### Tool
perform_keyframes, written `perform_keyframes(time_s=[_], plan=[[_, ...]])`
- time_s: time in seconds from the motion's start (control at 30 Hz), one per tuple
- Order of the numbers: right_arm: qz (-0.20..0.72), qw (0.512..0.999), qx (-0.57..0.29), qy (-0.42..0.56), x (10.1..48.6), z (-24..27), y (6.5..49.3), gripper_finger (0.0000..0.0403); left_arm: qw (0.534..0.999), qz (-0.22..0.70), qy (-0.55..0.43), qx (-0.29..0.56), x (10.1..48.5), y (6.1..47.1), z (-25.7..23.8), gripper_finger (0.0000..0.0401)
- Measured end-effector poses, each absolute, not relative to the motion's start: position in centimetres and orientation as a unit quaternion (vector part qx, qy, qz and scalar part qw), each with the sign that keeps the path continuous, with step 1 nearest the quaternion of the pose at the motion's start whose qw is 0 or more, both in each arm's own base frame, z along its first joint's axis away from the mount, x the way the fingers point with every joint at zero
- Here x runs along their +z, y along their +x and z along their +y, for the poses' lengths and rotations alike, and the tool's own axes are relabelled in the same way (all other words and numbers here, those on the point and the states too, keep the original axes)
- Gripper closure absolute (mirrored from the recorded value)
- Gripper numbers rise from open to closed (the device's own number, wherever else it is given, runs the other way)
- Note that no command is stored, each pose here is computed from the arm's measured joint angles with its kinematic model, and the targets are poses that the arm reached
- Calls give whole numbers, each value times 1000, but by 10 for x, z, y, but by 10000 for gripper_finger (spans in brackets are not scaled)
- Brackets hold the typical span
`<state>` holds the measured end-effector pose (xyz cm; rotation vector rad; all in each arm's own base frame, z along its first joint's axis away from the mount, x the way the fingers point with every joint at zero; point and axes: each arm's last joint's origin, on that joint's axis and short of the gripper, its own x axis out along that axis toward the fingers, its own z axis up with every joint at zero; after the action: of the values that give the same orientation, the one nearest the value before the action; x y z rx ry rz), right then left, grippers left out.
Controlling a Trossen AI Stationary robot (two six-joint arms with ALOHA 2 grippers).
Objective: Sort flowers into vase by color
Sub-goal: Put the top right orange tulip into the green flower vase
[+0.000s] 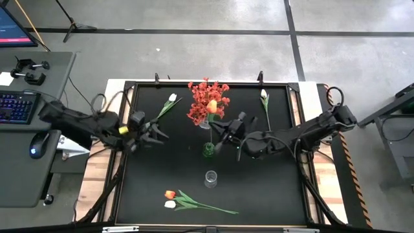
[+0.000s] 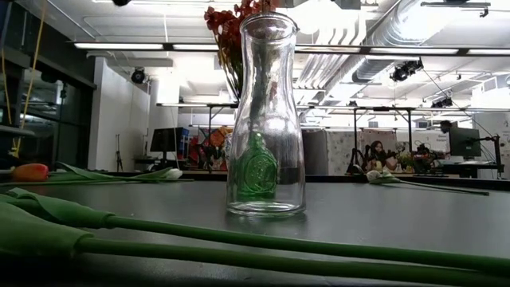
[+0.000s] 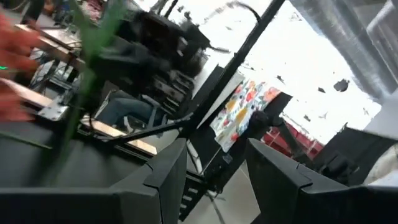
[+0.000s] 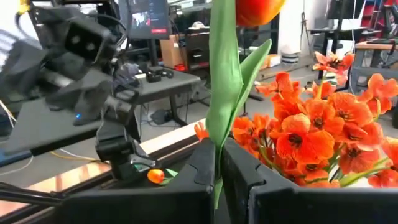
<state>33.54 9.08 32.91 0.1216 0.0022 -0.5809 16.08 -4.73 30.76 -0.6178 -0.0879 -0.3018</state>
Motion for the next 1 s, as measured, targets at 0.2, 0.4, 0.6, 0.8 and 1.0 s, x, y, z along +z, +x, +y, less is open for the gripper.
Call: perform_keyframes(time_s=[0.2, 0.4, 0.6, 0.8, 1.0], plan=[[15, 966, -252, 64, 321, 91, 334, 403, 951, -15, -281, -126, 284, 190, -88, 247], [20, 970, -234, 60, 311, 77, 337, 403, 951, -40, -294, -91, 280, 192, -107, 247], [-8, 973, -218, 69, 297, 65, 336, 403, 954, -74, -286, -51, 289, 183, -104, 247], [-40, 971, -224, 70, 282, 65, 328, 403, 954, -88, -285, -26, 293, 180, -100, 247], [-64, 970, -230, 44, 285, 64, 326, 403, 963, -92, -251, -12, 294, 180, -99, 247]])
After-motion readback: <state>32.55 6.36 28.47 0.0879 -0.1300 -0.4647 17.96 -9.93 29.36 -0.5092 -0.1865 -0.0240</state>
